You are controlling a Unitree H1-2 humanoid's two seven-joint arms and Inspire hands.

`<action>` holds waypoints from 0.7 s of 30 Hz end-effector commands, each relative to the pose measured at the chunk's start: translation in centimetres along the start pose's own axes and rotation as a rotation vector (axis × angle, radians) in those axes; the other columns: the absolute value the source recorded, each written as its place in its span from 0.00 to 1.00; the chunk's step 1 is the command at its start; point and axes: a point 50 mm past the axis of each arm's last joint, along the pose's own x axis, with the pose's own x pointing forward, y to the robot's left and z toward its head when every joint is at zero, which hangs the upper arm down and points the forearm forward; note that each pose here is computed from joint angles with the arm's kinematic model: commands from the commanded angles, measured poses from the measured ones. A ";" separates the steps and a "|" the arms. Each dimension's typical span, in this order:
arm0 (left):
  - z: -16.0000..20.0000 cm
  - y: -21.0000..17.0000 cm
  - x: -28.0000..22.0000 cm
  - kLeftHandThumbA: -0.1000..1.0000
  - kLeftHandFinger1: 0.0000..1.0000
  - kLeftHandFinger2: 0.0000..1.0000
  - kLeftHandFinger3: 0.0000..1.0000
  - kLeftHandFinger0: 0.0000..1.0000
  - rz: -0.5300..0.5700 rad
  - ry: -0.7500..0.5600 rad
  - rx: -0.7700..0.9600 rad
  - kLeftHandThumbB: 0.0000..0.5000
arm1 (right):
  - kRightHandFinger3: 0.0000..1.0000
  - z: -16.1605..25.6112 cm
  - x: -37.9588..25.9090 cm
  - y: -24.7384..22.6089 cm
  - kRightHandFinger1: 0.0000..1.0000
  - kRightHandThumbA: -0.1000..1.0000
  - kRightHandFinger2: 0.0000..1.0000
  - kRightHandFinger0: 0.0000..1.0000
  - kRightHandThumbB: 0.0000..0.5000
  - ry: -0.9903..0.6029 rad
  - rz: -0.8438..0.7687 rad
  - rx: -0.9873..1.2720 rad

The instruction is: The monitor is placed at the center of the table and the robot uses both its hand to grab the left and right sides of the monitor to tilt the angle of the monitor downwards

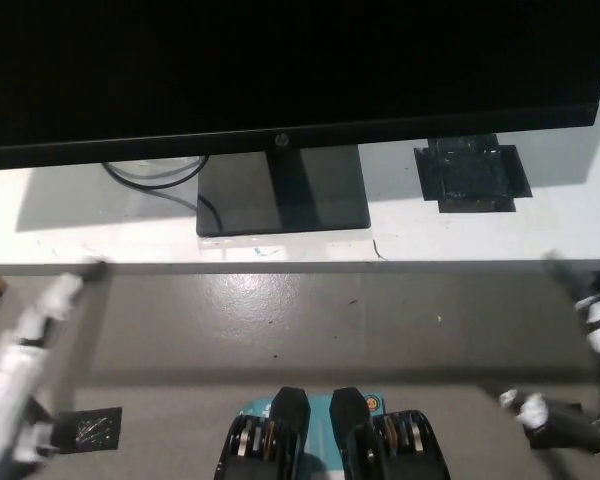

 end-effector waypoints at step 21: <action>-4.5 16.4 6.4 1.00 1.00 1.00 1.00 1.00 0.304 0.051 0.316 0.92 | 1.00 -5.9 14.6 -12.0 1.00 1.00 1.00 1.00 0.78 0.009 -0.185 0.038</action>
